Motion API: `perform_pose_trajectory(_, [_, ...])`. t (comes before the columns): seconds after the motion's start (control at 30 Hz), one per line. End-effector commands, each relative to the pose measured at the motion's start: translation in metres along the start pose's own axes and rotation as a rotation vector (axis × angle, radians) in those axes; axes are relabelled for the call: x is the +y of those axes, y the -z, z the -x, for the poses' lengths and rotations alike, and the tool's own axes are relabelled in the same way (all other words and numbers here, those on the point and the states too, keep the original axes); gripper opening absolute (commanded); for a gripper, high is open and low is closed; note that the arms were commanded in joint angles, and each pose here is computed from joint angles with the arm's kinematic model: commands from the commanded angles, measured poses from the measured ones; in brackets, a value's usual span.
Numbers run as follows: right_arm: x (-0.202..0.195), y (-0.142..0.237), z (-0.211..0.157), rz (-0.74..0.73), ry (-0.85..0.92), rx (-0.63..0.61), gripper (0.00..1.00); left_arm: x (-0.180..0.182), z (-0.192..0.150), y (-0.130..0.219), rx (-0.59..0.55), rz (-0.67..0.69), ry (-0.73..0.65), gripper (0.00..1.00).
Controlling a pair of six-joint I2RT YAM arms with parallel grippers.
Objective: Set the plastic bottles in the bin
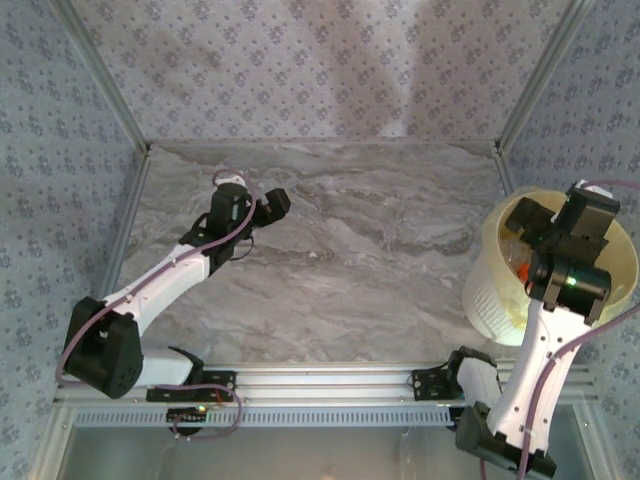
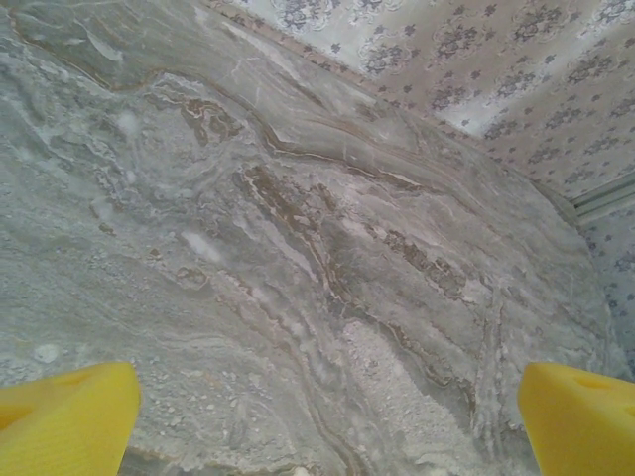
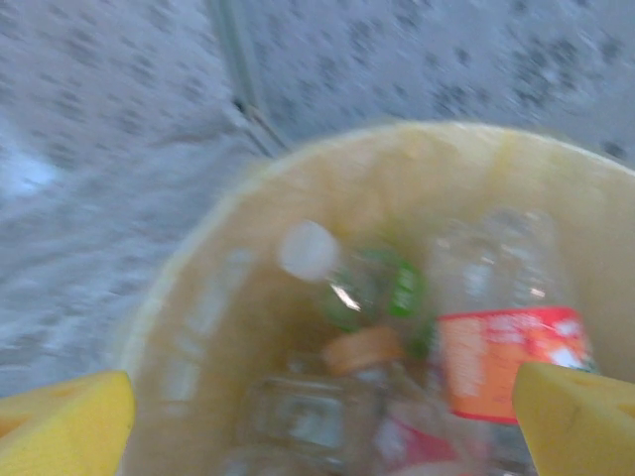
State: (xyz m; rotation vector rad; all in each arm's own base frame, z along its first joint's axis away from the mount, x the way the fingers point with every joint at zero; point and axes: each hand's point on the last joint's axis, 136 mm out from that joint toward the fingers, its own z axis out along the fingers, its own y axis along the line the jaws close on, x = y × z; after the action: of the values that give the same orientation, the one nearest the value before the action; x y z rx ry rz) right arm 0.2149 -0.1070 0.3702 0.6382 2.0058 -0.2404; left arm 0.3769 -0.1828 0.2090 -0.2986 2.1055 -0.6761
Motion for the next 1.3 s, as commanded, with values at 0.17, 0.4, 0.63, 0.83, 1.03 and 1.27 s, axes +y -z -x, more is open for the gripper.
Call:
perform_pose_trajectory(0.17, [0.114, 0.035, 0.047, 0.6, -0.009, -0.265, 1.0, 0.012, 0.043, 0.041, -0.152, 0.059, -0.052, 0.98])
perform_pose_trajectory(0.4, [0.205, 0.009, 0.002, 0.811, 0.274, -0.277, 1.0, 0.073, 0.07, 0.087, -0.261, 0.332, -0.072, 0.98])
perform_pose_trajectory(0.63, [0.274, -0.036, -0.09, 0.884, 0.549, -0.111, 1.0, 0.147, 0.087, 0.136, -0.336, 0.652, -0.099, 0.98])
perform_pose_trajectory(0.83, [0.261, -0.098, -0.148, 0.726, 0.562, 0.051, 1.0, 0.204, 0.087, 0.147, -0.37, 0.866, -0.128, 0.98])
perform_pose_trajectory(1.03, [0.23, -0.14, -0.183, 0.628, 0.538, 0.155, 1.0, 0.249, 0.07, 0.107, -0.286, 0.824, -0.145, 0.98])
perform_pose_trajectory(1.27, [0.182, -0.178, -0.206, 0.535, 0.445, 0.255, 1.0, 0.259, 0.043, 0.046, -0.199, 0.675, -0.231, 0.98])
